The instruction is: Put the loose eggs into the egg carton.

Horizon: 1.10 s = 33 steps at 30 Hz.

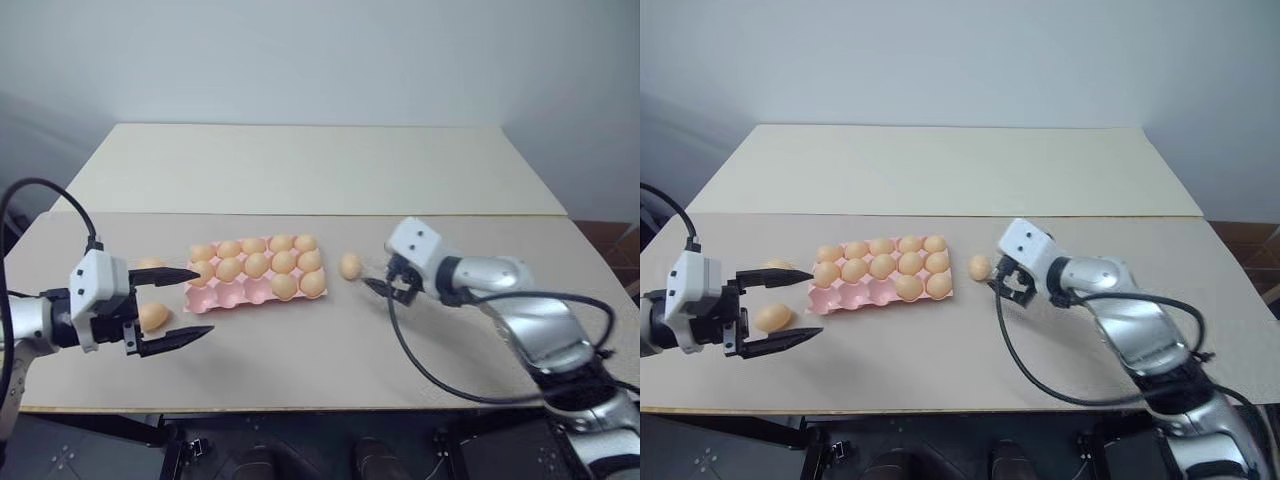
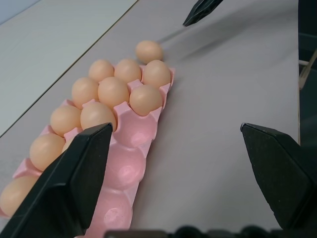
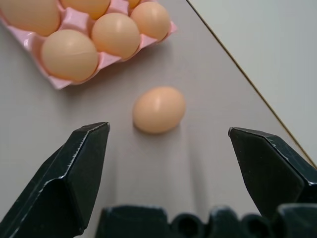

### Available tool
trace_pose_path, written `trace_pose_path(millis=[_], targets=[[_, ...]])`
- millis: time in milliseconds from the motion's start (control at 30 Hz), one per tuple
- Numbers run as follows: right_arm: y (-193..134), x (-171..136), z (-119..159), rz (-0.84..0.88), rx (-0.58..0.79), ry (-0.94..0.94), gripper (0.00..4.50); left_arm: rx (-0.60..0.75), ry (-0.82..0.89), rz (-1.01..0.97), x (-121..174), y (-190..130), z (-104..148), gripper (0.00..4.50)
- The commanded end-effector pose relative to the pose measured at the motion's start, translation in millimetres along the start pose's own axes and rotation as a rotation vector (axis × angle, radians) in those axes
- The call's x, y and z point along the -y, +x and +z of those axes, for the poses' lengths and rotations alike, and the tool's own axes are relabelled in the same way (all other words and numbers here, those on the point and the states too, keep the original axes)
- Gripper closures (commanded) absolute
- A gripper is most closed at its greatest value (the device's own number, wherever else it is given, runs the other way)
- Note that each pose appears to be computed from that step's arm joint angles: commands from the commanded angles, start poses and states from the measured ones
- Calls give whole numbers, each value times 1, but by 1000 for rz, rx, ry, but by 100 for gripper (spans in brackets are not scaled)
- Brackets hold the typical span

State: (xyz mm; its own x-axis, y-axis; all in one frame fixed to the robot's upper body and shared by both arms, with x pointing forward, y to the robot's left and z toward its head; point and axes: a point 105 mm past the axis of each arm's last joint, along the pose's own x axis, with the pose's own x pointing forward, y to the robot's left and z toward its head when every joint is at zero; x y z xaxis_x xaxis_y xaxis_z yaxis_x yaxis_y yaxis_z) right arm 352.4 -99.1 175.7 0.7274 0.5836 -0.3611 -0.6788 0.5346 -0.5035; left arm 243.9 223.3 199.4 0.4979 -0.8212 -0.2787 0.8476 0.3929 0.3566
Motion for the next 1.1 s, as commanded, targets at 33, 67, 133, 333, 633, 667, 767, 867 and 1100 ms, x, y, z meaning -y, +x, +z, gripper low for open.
trace_pose_path(millis=[33, 67, 133, 333, 633, 667, 767, 867, 1100], targets=[[12, 11, 9, -49, 39, -68, 5, 15, 57, 14, -3, 1, 9, 0], [18, 10, 10, -47, 43, -74, 5, 16, 59, 16, -3, 2, 9, 0], [28, 8, 11, -42, 51, -74, 5, 16, 61, 22, -2, 2, 9, 0], [45, 5, 13, -19, 64, -50, 5, 9, 54, 28, 2, 0, 7, 0], [60, 5, -5, -15, 18, -6, 5, -7, 50, 32, 4, 1, 3, 0], [61, 4, -6, -8, 16, 1, 5, -9, 50, 33, 4, 1, 3, 0], [61, 1, -8, 7, 10, -11, 41, -18, 54, 36, 4, 1, 2, 0], [60, 3, -8, -4, 12, 3, 124, -18, 56, 38, 4, 1, 2, 0], [56, 3, -13, -17, -6, -9, 215, -20, 54, 43, 2, 1, 1, 0]])
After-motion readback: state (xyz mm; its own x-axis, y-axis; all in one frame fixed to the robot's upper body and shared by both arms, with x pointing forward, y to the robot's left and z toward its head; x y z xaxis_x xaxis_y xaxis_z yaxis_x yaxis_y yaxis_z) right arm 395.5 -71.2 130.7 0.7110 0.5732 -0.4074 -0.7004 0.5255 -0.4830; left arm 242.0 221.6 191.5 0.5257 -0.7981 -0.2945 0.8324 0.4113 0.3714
